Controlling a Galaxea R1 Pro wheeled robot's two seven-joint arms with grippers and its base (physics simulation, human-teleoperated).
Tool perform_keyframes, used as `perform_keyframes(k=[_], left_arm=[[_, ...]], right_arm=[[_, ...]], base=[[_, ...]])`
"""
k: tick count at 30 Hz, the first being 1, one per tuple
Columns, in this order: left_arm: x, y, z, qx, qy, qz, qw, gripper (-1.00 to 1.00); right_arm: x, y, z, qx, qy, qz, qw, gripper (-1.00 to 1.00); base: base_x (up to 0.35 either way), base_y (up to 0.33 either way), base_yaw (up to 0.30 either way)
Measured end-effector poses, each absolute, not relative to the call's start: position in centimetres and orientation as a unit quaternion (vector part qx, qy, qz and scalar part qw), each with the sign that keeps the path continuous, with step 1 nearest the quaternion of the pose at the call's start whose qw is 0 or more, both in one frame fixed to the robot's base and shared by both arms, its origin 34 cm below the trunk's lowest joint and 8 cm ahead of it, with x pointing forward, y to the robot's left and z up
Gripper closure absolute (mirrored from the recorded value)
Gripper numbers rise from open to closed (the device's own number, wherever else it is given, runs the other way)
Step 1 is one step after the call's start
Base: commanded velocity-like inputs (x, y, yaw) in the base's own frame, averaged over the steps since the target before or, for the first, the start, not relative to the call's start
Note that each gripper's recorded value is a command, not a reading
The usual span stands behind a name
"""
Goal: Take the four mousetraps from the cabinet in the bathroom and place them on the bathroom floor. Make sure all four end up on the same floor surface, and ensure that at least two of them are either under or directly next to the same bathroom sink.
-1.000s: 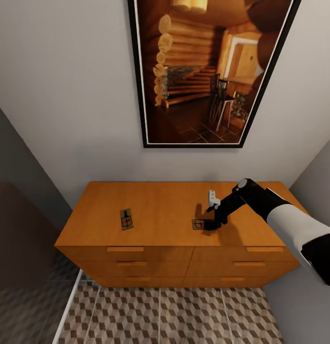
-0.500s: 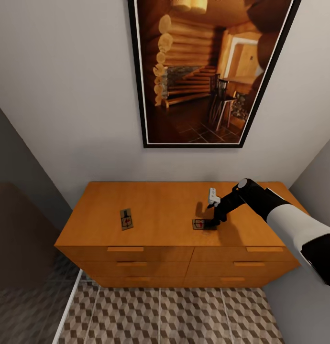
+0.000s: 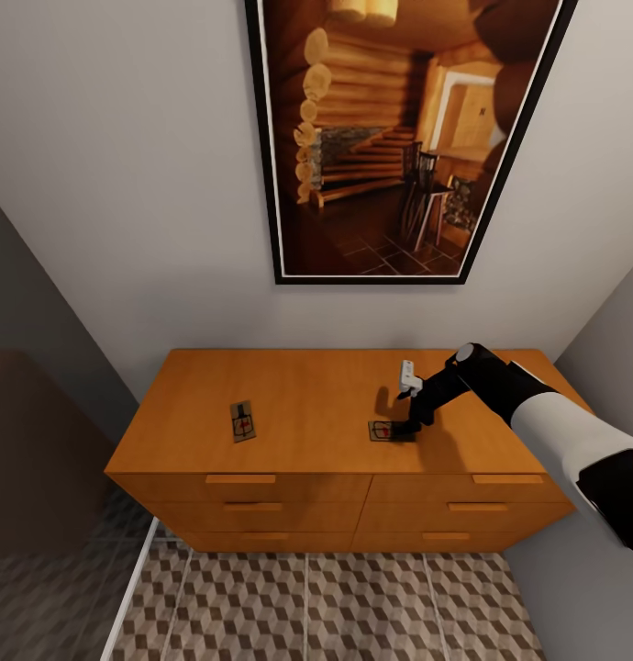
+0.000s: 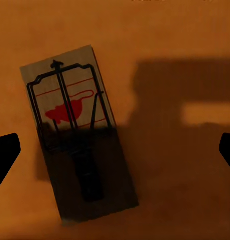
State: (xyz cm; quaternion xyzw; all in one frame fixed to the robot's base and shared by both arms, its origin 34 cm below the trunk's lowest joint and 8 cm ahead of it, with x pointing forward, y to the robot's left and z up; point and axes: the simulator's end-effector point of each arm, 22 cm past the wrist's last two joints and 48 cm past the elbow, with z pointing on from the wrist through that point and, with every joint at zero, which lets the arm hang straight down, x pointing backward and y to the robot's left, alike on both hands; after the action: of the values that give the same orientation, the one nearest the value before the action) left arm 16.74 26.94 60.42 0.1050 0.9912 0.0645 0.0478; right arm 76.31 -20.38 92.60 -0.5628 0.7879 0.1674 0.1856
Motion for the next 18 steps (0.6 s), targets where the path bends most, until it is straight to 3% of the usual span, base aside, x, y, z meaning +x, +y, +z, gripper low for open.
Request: perform_keyframes(k=[12,18], left_arm=[[16.71,27.06,60.43,0.105,0.991,0.065,0.048,-1.00],[16.72,27.05,60.42,0.105,0.991,0.065,0.047,-1.00]], right_arm=[[76.28,-19.51,92.63,-0.566,0.785,0.171,0.187,-1.00],[76.21,-20.01,92.19,-0.575,0.783,0.156,0.175,-1.00]], base=[[-0.005,0.000,0.000],[-0.145,0.000,0.000]])
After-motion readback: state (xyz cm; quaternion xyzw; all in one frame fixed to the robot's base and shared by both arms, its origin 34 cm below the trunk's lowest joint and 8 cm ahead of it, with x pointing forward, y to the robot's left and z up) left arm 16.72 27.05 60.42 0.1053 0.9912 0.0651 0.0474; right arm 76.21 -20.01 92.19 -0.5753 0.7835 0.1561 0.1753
